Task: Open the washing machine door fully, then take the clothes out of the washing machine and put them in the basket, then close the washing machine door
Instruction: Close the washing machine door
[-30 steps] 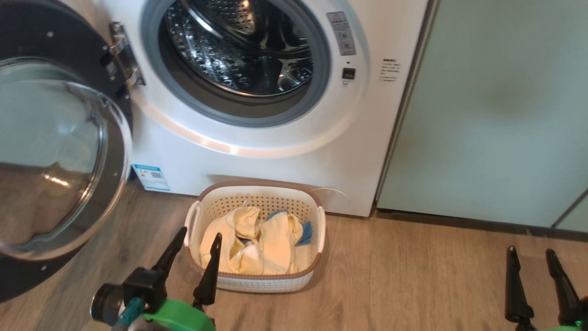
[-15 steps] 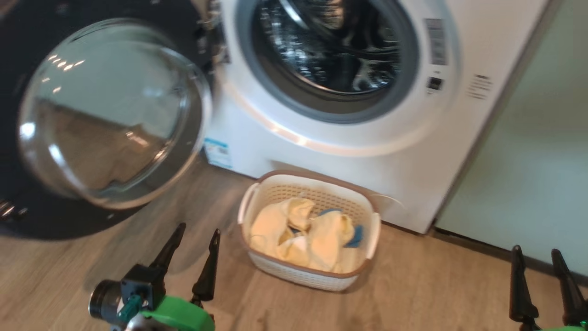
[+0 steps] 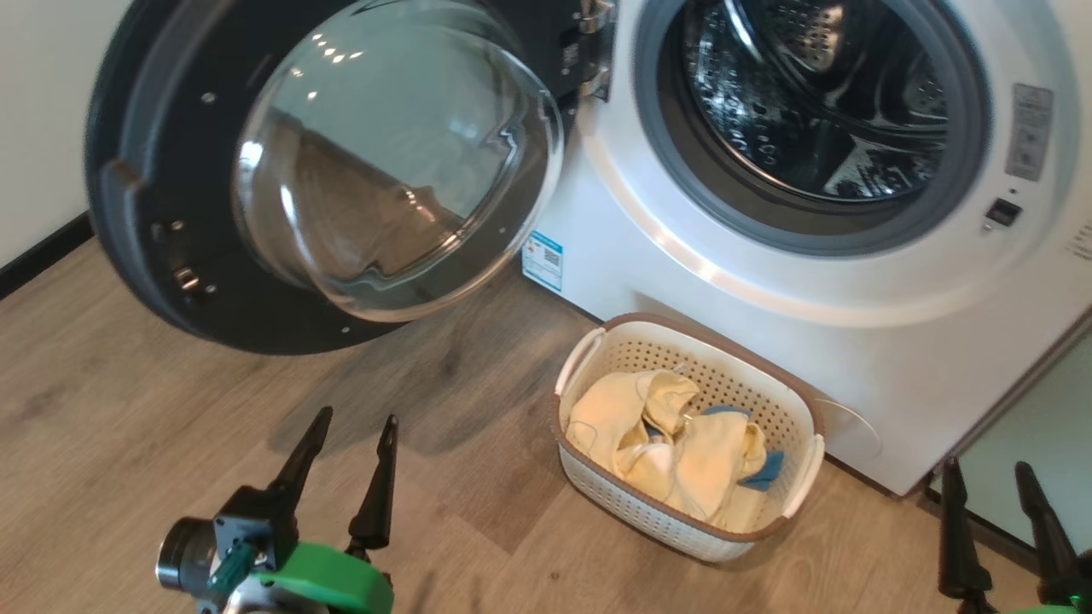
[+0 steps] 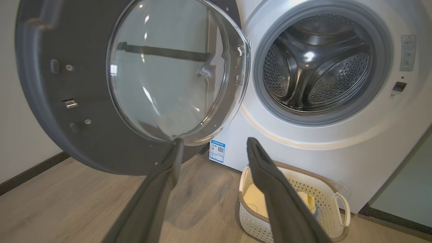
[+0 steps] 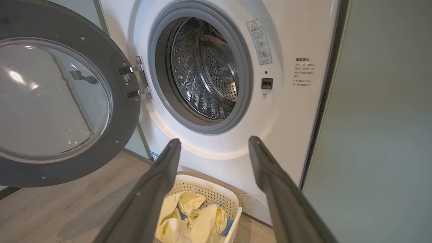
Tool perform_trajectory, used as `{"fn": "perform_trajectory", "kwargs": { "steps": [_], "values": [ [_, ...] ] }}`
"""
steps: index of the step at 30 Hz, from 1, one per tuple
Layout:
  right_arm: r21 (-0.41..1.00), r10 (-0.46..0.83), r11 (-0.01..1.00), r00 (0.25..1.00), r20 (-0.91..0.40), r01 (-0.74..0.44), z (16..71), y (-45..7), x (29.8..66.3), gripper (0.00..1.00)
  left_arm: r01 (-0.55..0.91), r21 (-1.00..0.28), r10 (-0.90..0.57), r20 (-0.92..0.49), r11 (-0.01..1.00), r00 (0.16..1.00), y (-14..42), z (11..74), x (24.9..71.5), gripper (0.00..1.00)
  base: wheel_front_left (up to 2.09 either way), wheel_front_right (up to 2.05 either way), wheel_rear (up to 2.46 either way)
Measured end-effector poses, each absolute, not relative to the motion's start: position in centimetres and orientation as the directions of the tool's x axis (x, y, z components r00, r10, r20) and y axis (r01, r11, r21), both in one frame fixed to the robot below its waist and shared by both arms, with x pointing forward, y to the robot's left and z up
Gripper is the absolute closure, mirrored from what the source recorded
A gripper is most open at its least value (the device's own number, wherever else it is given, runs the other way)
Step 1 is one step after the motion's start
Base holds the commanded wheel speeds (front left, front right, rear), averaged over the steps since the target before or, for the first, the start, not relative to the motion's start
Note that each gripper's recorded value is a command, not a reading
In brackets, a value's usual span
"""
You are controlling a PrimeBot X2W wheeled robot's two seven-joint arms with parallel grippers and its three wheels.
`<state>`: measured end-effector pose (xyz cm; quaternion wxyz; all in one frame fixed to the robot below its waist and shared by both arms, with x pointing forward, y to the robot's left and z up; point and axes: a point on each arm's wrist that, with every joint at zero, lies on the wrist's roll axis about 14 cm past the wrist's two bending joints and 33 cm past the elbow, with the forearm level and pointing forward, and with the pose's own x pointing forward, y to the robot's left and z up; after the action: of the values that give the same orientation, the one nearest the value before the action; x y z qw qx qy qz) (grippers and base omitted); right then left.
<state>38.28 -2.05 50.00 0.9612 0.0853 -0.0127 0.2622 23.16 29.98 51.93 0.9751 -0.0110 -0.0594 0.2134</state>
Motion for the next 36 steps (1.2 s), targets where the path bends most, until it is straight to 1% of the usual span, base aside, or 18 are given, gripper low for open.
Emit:
{"fn": "perform_trajectory", "kwargs": {
  "steps": [5, 18, 19, 20, 22, 31, 34, 36],
  "values": [
    [0.162, 0.530, 0.830, 0.845, 0.064, -0.533, 49.8, -1.0, 37.9, 0.00, -0.435, -0.047, 0.438, 0.112, 0.899, 0.892, 30.5, 52.0, 22.6, 0.00, 0.00, 0.00, 0.00],
    [0.156, 0.528, 0.832, 0.846, 0.067, -0.532, 50.0, -1.1, 37.7, 0.00, -0.432, -0.051, 0.435, 0.131, 0.901, 0.891, 30.4, 52.4, 22.6, 0.00, 0.00, 0.00, 0.00],
    [0.155, 0.528, 0.833, 0.847, 0.067, -0.531, 50.0, -1.1, 37.7, 0.00, -0.431, -0.057, 0.435, 0.131, 0.900, 0.891, 30.4, 52.4, 22.6, 0.56, 0.00, 0.00, 0.00],
    [0.155, 0.527, 0.833, 0.847, 0.068, -0.531, 50.1, -1.2, 37.6, 0.00, -0.427, -0.068, 0.433, 0.129, 0.902, 0.892, 30.3, 52.4, 22.7, 1.00, 0.00, 0.00, 0.00],
    [0.155, 0.526, 0.834, 0.848, 0.068, -0.530, 50.1, -1.2, 37.6, 0.00, -0.415, -0.089, 0.423, 0.129, 0.906, 0.897, 30.1, 52.3, 22.7, 1.00, 0.00, 0.00, 0.00],
    [0.155, 0.524, 0.835, 0.849, 0.069, -0.528, 50.1, -1.3, 37.7, 0.00, -0.402, -0.105, 0.414, 0.133, 0.909, 0.901, 30.0, 52.5, 22.8, 1.00, 0.00, 0.00, 0.00],
    [0.155, 0.525, 0.834, 0.848, 0.070, -0.529, 50.1, -1.2, 37.7, 0.00, -0.395, -0.170, 0.421, 0.163, 0.903, 0.892, 30.1, 53.4, 22.8, 1.00, 0.00, 0.00, 0.00],
    [0.156, 0.526, 0.834, 0.848, 0.069, -0.530, 50.1, -1.2, 37.7, 0.00, -0.371, -0.278, 0.431, 0.203, 0.886, 0.879, 30.2, 54.5, 22.8, 1.00, 0.00, 0.00, 0.00]
  ]
}}
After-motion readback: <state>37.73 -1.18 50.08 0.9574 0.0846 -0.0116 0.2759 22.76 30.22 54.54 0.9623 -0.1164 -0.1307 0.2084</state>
